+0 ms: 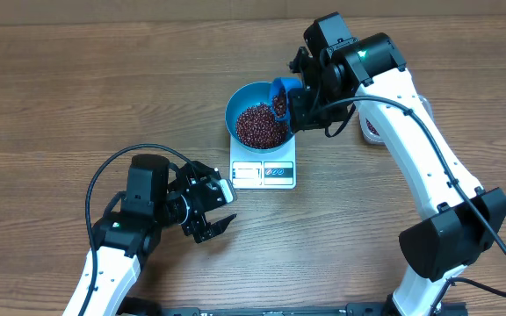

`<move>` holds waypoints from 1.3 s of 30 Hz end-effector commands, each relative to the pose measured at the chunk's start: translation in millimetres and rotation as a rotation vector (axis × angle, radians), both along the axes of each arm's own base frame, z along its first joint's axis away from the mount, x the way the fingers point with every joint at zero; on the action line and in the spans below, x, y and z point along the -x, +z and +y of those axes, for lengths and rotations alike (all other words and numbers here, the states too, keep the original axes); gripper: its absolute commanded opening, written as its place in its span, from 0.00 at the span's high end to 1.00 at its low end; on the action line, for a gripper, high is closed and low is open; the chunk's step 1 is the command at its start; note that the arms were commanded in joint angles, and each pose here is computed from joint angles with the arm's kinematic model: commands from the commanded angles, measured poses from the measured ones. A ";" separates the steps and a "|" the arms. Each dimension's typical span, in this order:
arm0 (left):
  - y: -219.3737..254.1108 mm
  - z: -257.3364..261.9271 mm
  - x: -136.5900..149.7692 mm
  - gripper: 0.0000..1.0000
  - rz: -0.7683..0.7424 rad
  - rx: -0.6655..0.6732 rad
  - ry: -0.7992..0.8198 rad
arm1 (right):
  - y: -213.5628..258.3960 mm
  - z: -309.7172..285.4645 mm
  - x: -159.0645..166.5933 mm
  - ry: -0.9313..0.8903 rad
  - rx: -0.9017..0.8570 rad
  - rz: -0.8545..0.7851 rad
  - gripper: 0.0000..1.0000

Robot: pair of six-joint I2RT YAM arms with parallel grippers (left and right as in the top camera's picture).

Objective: Scoop item into bowl and weigh 150g on scale
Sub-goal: 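Tilt the scoop with the right gripper to pour beans into bowl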

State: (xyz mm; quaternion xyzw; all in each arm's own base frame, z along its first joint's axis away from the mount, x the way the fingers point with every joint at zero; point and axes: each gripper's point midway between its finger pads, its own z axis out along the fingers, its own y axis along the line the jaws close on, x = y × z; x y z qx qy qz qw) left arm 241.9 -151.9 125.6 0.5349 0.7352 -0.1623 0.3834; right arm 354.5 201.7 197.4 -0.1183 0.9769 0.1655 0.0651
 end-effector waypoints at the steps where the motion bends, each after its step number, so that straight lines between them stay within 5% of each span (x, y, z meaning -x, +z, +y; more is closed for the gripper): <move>1: -2.3 -0.8 1.5 0.01 0.002 0.002 -0.018 | 20.4 -7.0 -5.6 -0.036 0.018 -0.074 0.96; 39: -2.3 -0.8 1.6 0.01 0.002 0.002 -0.018 | 15.6 4.3 4.1 0.026 0.177 -0.145 0.96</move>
